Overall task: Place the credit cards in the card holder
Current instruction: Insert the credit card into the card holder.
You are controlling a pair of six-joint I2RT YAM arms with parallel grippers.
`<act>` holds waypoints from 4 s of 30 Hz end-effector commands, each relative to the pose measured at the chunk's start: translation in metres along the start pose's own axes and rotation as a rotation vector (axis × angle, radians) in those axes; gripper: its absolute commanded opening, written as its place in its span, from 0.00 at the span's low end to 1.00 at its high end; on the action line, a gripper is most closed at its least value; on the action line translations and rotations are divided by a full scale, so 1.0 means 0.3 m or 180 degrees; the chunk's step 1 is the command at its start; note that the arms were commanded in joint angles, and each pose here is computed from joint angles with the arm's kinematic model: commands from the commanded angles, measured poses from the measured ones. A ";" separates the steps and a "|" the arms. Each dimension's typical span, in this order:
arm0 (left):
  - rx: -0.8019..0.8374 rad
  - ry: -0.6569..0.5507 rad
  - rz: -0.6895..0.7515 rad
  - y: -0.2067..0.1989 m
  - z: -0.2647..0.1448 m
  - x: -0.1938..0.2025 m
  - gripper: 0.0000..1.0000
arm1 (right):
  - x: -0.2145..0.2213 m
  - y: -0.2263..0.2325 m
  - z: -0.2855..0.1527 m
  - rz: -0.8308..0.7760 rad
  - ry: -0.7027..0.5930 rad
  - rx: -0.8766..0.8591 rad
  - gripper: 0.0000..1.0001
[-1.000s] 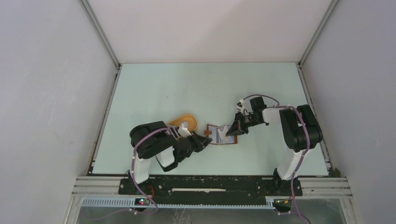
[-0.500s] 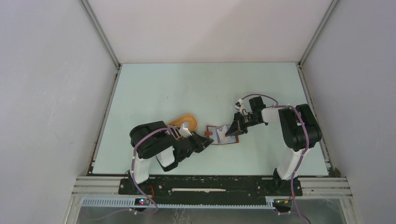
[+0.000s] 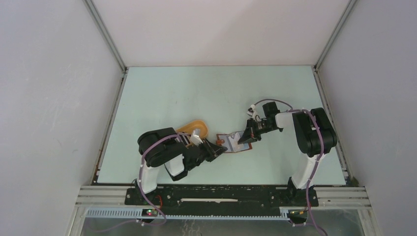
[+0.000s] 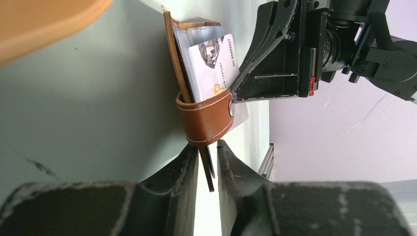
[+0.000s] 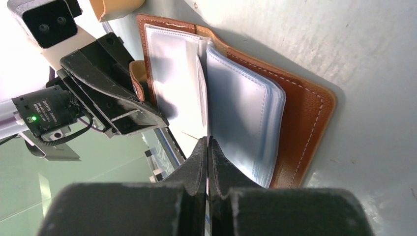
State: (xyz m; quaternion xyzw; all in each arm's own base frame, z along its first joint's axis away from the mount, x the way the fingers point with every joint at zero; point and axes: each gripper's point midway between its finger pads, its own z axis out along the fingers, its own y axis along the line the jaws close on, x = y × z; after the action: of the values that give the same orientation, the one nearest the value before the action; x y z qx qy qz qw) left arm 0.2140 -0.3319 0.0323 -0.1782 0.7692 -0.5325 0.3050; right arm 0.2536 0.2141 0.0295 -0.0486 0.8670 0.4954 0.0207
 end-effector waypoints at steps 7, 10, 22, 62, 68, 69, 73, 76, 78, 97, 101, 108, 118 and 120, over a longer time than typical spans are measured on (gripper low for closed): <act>0.0054 0.0003 -0.0014 0.003 0.006 -0.010 0.26 | -0.021 -0.030 0.001 -0.0133 0.0034 0.0128 0.00; 0.0035 0.0017 -0.0009 0.011 0.010 -0.008 0.25 | -0.021 -0.035 0.006 -0.0120 0.0051 0.0138 0.00; 0.0032 0.0077 -0.0003 0.015 0.018 0.004 0.13 | -0.010 -0.053 0.035 -0.0051 0.0175 0.0117 0.00; 0.0190 0.0241 -0.0151 -0.039 -0.009 0.026 0.06 | -0.052 -0.063 0.025 -0.0203 0.0140 0.0420 0.15; 0.0221 0.0254 -0.0168 -0.050 -0.010 0.026 0.06 | -0.043 -0.054 0.038 -0.0254 0.0203 0.0428 0.15; 0.0224 0.0253 -0.0172 -0.051 -0.011 0.025 0.06 | -0.041 -0.052 0.037 -0.0254 0.0210 0.0423 0.15; 0.0261 0.0300 -0.0175 -0.063 -0.016 0.031 0.06 | -0.044 -0.048 0.035 -0.0274 0.0205 0.0412 0.16; 0.0294 0.0337 -0.0177 -0.073 -0.020 0.034 0.06 | -0.042 -0.044 0.038 -0.0285 0.0225 0.0397 0.16; 0.0301 0.0345 -0.0180 -0.075 -0.022 0.034 0.06 | -0.042 -0.043 0.038 -0.0293 0.0235 0.0405 0.16; 0.0363 0.0371 -0.0207 -0.096 -0.037 0.021 0.06 | -0.024 -0.007 0.047 -0.0360 0.0361 0.0246 0.18; 0.0385 0.0383 -0.0213 -0.103 -0.039 0.021 0.06 | -0.023 -0.007 0.047 -0.0358 0.0376 0.0242 0.18; 0.0397 0.0399 -0.0218 -0.106 -0.036 0.021 0.06 | -0.013 0.005 0.058 -0.0362 0.0437 0.0161 0.18; 0.0469 0.0422 -0.0230 -0.130 -0.043 0.010 0.06 | -0.005 0.021 0.062 -0.0315 0.0480 0.0015 0.17; 0.0492 0.0437 -0.0231 -0.137 -0.044 0.010 0.06 | -0.005 0.021 0.062 -0.0297 0.0483 -0.0024 0.17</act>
State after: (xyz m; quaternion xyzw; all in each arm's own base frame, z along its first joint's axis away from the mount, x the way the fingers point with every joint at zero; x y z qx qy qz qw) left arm 0.2042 -0.3321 0.0341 -0.1685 0.7754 -0.5591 0.2405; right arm 0.2548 0.2260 0.0246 -0.1098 0.8699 0.4805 -0.0200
